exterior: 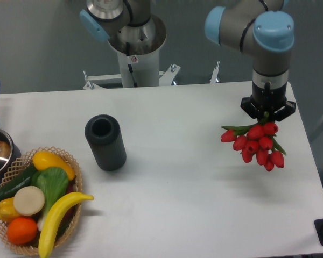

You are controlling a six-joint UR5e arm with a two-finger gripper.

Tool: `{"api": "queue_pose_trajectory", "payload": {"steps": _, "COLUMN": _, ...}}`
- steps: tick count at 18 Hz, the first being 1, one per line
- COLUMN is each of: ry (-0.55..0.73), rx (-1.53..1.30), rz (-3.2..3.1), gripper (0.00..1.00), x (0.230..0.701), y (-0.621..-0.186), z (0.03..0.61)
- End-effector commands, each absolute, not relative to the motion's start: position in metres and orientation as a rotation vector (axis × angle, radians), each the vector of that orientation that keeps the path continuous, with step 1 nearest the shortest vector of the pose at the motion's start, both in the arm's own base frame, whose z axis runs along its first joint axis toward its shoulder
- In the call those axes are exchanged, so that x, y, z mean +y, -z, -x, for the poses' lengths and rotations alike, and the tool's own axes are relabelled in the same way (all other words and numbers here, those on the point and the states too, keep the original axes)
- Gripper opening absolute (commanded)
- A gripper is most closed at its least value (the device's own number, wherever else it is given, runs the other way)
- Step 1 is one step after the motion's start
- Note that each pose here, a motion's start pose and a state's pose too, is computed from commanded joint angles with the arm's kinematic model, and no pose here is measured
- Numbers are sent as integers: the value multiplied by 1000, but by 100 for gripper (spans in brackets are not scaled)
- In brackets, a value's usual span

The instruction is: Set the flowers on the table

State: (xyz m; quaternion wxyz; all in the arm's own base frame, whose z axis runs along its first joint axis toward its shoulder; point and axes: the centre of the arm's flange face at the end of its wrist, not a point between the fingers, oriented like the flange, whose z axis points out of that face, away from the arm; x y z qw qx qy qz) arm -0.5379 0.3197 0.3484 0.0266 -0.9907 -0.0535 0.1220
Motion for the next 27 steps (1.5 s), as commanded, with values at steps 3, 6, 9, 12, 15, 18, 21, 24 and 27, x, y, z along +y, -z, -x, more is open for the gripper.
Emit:
{"api": "queue_pose_trajectory", "payload": {"steps": 3, "ry": -359, "rx": -163, "rz": 3067, "gripper": 4, "x": 321, "y": -339, "z": 547}}
{"api": "queue_pose_trajectory", "payload": {"steps": 6, "ry": -353, "rx": -159, "rz": 3063, "gripper": 5, "x": 327, "y": -326, "z": 552}}
{"api": "queue_pose_trajectory", "payload": {"steps": 9, "ry": -338, "rx": -127, "rz": 3062, "gripper": 4, "x": 337, "y": -307, "z": 555}}
{"api": "queue_pose_trajectory", "payload": {"steps": 12, "ry": -309, "rx": -92, "rz": 3075, "gripper": 17, "x": 343, "y": -277, "z": 562}}
{"api": "queue_pose_trajectory", "payload": {"steps": 15, "ry": -290, "rx": -76, "rz": 3055, "gripper": 42, "x": 351, "y": -270, "z": 560}}
{"api": "queue_pose_trajectory", "payload": {"steps": 18, "ry": -314, "rx": -59, "rz": 3036, "gripper": 69, "x": 351, "y": -282, "z": 562}}
{"api": "queue_pose_trajectory", "payload": {"steps": 21, "ry": -356, "rx": -107, "rz": 3047, "gripper": 85, "x": 349, "y": -285, "z": 565}}
{"api": "queue_pose_trajectory", "payload": {"steps": 24, "ry": -378, "rx": -130, "rz": 3033, "gripper": 100, "x": 333, "y": -296, "z": 568}}
{"api": "queue_pose_trajectory", "payload": {"steps": 27, "ry": -380, "rx": -122, "rz": 3035, "gripper": 100, "x": 335, "y": -295, "z": 565}}
